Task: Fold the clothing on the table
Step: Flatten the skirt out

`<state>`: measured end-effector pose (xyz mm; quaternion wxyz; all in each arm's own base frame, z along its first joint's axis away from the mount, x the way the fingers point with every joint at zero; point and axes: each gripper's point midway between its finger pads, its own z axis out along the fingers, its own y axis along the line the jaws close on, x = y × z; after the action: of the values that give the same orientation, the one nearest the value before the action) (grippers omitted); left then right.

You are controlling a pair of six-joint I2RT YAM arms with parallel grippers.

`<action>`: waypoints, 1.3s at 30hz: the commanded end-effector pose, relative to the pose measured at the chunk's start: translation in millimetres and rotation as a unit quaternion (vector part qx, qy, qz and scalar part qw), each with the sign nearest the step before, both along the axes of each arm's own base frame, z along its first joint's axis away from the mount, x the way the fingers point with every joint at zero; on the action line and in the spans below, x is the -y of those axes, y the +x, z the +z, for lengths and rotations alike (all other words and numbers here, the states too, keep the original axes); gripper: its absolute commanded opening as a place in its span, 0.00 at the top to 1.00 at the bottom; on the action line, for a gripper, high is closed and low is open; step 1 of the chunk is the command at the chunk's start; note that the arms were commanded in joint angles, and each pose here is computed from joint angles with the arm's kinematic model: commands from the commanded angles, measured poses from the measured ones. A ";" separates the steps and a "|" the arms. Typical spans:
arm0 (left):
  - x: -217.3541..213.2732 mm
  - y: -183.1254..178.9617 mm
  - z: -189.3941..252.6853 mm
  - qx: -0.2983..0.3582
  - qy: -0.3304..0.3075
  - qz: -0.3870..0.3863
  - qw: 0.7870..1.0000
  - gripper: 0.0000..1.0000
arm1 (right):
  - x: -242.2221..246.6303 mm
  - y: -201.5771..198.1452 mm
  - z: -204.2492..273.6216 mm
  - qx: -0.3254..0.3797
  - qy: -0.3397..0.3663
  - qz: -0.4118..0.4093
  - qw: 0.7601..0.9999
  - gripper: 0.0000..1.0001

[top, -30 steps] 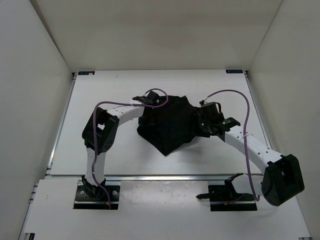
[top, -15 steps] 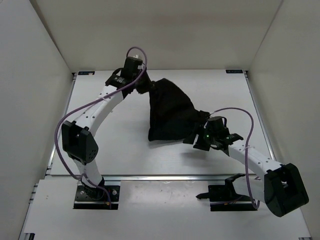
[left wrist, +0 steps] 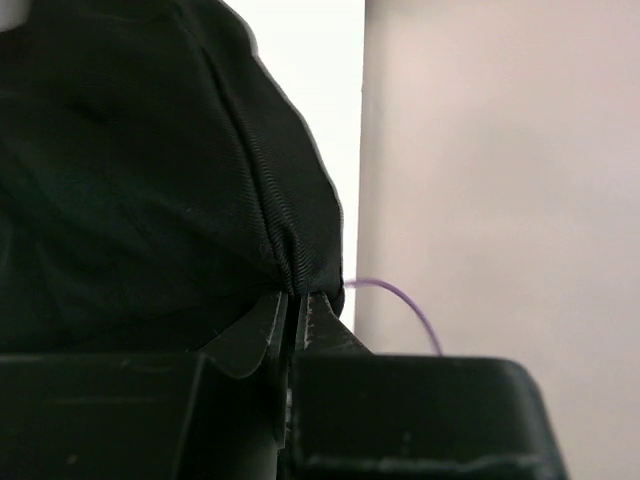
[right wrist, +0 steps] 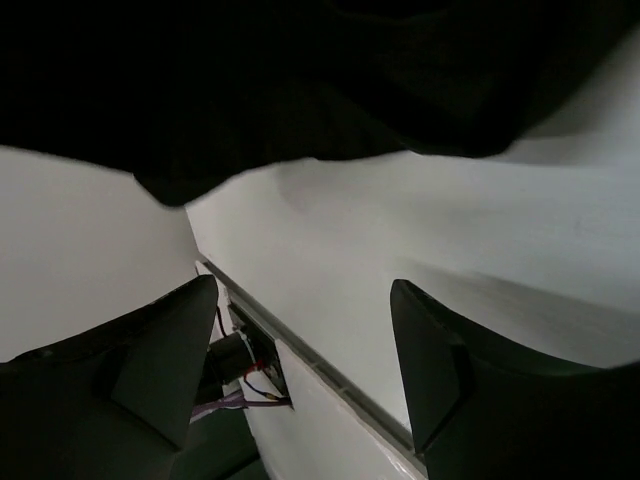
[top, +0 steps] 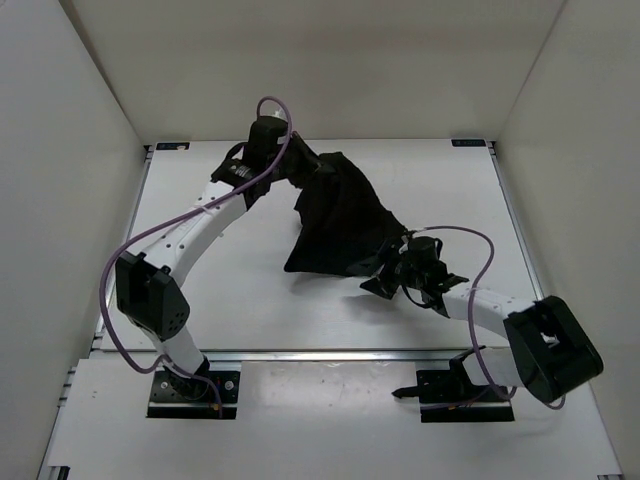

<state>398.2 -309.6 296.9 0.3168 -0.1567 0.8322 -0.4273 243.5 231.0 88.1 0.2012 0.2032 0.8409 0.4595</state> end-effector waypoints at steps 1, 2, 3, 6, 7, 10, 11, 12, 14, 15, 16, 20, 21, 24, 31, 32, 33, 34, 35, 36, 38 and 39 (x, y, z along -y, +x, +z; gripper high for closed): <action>27.3 -6.0 92.4 0.071 -0.084 -0.027 0.994 1.00 | -26.8 21.6 33.3 0.030 0.067 -0.003 0.997 0.32; 37.6 -10.9 101.3 0.068 -0.092 -0.045 0.992 1.00 | -31.3 25.1 39.1 0.031 0.074 -0.002 0.997 0.33; 49.0 -11.7 159.2 0.110 -0.122 -0.060 0.985 1.00 | -35.3 25.9 42.4 0.035 0.075 0.000 0.997 0.33; 84.9 4.4 159.8 0.083 -0.139 -0.085 0.983 1.00 | -34.1 25.8 49.6 0.029 0.080 -0.005 0.996 0.33; 96.5 5.9 162.2 0.084 -0.153 -0.105 0.979 1.00 | -29.7 28.4 53.8 0.030 0.087 -0.013 0.996 0.33; 97.2 2.3 168.9 0.100 -0.164 -0.104 0.976 1.00 | -18.9 26.3 59.1 0.027 0.108 -0.028 0.993 0.32; 92.7 2.0 167.7 0.108 -0.157 -0.096 0.977 1.00 | -14.2 28.0 62.0 0.032 0.112 -0.033 0.993 0.32; 80.8 -0.5 159.1 0.109 -0.152 -0.084 0.979 1.00 | -9.3 28.2 62.4 0.032 0.112 -0.039 0.992 0.32; 59.4 -2.1 90.6 0.056 -0.131 -0.059 0.988 1.00 | -1.5 27.5 60.9 0.033 0.104 -0.044 0.993 0.32; 37.9 -11.0 106.5 0.082 -0.144 -0.048 0.985 1.00 | 2.8 24.8 58.3 0.028 0.099 -0.047 0.994 0.31; 23.8 -23.9 84.9 0.070 -0.139 -0.042 0.987 1.00 | 8.2 20.9 52.4 0.017 0.093 -0.052 0.994 0.32; -32.4 -59.5 -13.0 0.003 -0.099 -0.017 0.995 1.00 | 34.4 3.6 31.5 -0.002 0.058 -0.068 0.996 0.32; -42.0 -67.4 -42.7 -0.020 -0.081 -0.008 0.996 1.00 | 39.7 2.4 29.5 -0.006 0.056 -0.071 0.996 0.32; -66.1 -93.9 -82.3 -0.035 -0.049 0.008 0.998 1.00 | 55.3 -12.3 13.8 -0.020 0.043 -0.089 0.995 0.32; -114.8 -120.8 -147.0 -0.084 -0.014 0.082 0.993 1.00 | 45.3 -34.2 -15.7 -0.066 -0.001 -0.069 0.995 0.32; -120.1 -123.1 -149.3 -0.085 -0.014 0.087 0.992 1.00 | 45.8 -34.4 -18.5 -0.074 -0.020 -0.067 0.995 0.33; -120.4 -124.3 -149.5 -0.085 -0.014 0.085 0.993 1.00 | 44.5 -39.0 -22.6 -0.082 -0.038 -0.060 0.994 0.33; -123.6 -125.1 -154.7 -0.090 -0.012 0.090 0.992 1.00 | 47.3 -38.8 -26.5 -0.077 -0.057 -0.061 0.994 0.33; -125.6 -124.8 -153.4 -0.089 -0.012 0.092 0.992 1.00 | 47.4 -44.8 -30.2 -0.081 -0.075 -0.049 0.993 0.33; -124.4 -126.4 -152.3 -0.089 -0.013 0.090 0.992 1.00 | 53.5 -44.7 -35.0 -0.075 -0.103 -0.051 0.991 0.33; -131.6 -128.7 -162.8 -0.101 0.007 0.101 0.990 1.00 | 66.2 -39.9 -36.1 -0.065 -0.133 -0.062 0.987 0.34; -137.0 -133.1 -169.3 -0.112 0.018 0.108 0.988 1.00 | 72.7 -39.5 -38.6 -0.064 -0.151 -0.064 0.984 0.33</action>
<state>268.0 -184.9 131.0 0.2553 -0.2796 0.8447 -0.3782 193.8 180.4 51.0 0.1612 0.2677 0.8791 0.3598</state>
